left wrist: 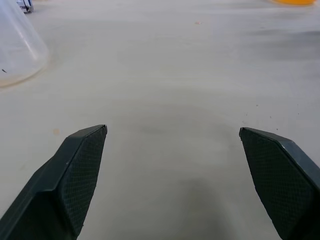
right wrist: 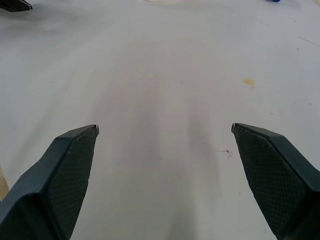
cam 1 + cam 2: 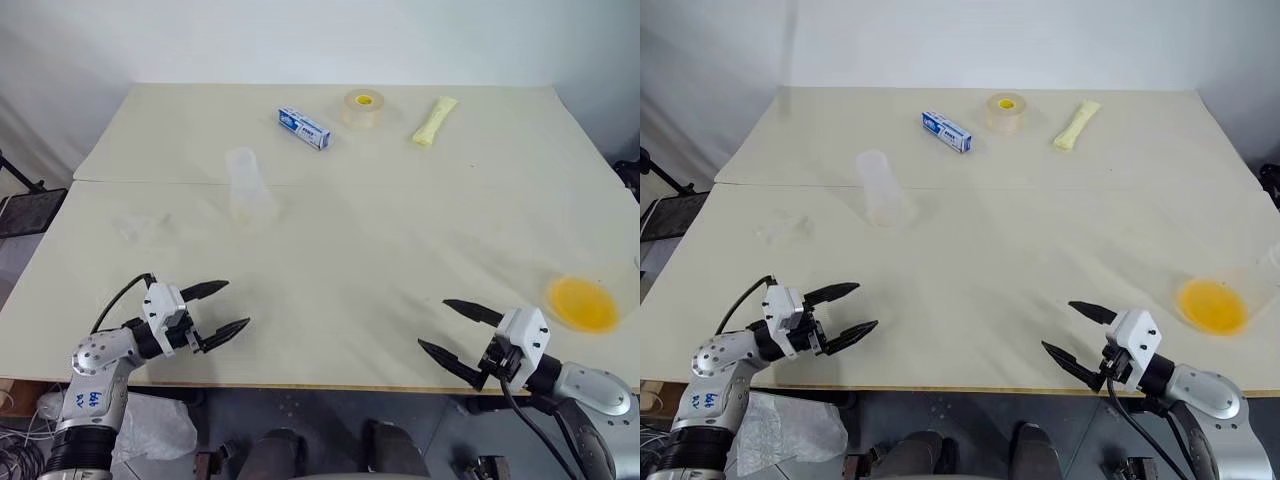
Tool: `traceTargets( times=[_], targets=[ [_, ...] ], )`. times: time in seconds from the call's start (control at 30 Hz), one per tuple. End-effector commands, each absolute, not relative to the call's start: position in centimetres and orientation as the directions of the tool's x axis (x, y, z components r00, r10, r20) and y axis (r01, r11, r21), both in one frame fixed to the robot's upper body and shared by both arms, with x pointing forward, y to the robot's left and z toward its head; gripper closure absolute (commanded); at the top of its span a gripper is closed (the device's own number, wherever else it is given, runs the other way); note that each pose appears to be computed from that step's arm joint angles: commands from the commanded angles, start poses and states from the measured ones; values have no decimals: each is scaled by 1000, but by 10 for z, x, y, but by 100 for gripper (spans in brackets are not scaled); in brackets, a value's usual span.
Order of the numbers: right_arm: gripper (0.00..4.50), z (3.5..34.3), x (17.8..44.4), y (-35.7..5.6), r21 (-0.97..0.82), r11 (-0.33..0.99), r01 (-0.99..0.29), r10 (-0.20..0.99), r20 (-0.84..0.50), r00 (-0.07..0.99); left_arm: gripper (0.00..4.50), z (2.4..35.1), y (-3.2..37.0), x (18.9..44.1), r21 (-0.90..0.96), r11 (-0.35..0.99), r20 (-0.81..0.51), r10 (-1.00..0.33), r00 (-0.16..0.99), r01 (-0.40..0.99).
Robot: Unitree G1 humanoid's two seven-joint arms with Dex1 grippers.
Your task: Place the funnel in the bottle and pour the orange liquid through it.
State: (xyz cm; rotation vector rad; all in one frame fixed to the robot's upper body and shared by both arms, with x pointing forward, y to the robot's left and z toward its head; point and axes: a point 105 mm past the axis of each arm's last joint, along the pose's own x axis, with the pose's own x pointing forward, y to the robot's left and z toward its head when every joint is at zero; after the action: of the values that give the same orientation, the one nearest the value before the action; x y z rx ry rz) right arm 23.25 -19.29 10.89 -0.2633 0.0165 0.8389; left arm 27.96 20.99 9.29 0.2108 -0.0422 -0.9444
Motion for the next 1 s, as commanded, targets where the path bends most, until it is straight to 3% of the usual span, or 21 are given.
traceTargets(
  times=[0.03,0.33,0.53,0.63,0.8,0.87,1.0],
  targets=[
    [3,118,233,-194,-254,637,-728,733,-92,674,0,102,210,284,205,592,-18,-794,608,779],
    [3,119,239,-191,-249,616,-747,753,-93,652,0,100,216,289,113,739,-31,-665,746,664],
    [3,123,247,-187,-242,589,-771,778,-88,622,0,112,231,271,118,822,73,-567,820,558],
    [3,128,253,-178,-235,568,-789,801,-63,595,0,119,234,277,111,860,117,-509,853,498],
    [3,136,260,-170,-247,556,-794,814,-34,580,0,128,234,298,120,887,133,-460,878,447],
    [3,143,260,-163,-261,544,-798,824,-13,566,0,142,230,327,107,912,165,-408,898,395],
    [3,151,259,-157,-273,542,-795,827,8,561,0,161,222,360,104,925,192,-380,905,366]
  ],
)
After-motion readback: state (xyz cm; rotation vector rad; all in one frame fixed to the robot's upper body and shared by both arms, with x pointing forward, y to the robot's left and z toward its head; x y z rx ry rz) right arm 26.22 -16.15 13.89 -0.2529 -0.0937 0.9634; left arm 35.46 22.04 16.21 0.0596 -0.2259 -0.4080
